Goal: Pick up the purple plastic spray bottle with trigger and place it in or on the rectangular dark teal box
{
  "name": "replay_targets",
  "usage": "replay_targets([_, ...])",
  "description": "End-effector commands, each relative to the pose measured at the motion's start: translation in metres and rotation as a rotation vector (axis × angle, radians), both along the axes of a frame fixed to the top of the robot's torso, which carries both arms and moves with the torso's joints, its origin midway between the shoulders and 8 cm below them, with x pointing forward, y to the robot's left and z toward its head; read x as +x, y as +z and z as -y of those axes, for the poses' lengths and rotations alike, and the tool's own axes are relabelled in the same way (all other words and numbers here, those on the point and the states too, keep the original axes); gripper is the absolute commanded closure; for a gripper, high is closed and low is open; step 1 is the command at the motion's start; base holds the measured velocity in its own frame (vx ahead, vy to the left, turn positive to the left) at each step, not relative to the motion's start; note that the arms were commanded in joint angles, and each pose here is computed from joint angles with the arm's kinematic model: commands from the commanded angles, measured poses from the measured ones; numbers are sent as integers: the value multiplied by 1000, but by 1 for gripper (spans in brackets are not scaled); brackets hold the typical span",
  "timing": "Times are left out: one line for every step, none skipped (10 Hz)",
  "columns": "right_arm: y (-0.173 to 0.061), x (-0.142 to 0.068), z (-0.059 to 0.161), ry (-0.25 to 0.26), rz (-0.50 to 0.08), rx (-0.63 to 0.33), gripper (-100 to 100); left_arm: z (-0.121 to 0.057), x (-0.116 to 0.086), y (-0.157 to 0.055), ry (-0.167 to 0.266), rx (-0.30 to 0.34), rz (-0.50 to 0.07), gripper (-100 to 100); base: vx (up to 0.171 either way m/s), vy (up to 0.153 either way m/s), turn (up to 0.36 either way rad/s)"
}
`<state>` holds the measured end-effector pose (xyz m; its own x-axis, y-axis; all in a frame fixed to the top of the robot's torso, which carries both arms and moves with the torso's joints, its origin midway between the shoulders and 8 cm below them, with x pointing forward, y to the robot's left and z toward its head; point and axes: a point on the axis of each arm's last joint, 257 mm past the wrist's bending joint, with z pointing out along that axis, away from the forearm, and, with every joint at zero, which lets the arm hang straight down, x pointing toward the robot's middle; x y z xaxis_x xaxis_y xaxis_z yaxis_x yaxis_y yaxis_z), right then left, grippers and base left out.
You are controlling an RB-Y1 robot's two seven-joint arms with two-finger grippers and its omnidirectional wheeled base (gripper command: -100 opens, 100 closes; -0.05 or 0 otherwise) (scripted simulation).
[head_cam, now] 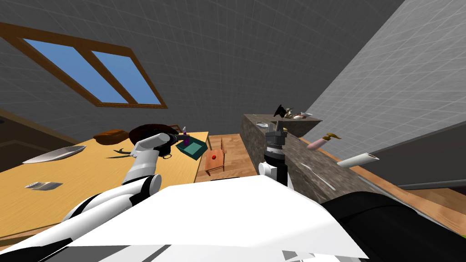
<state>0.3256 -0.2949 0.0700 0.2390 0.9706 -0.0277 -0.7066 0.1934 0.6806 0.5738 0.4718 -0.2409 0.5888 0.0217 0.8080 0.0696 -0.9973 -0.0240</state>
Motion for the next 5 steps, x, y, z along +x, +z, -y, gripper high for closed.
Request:
replay_targets([0,0,0,0,0,0,0,0,0,0,0,0,0,-100,0,0,0])
replay_targets([0,0,0,0,0,0,0,0,0,0,0,0,0,0,0,0,0])
replay_targets([0,0,0,0,0,0,0,-3,0,11,1,-1,1,-100,-2,-6,-9])
replay_targets([0,0,0,0,0,0,0,-5,0,17,2,-1,1,-100,-3,-10,-9])
replay_targets([0,0,0,0,0,0,0,-7,-1,28,3,-2,1,-100,-2,-13,-13])
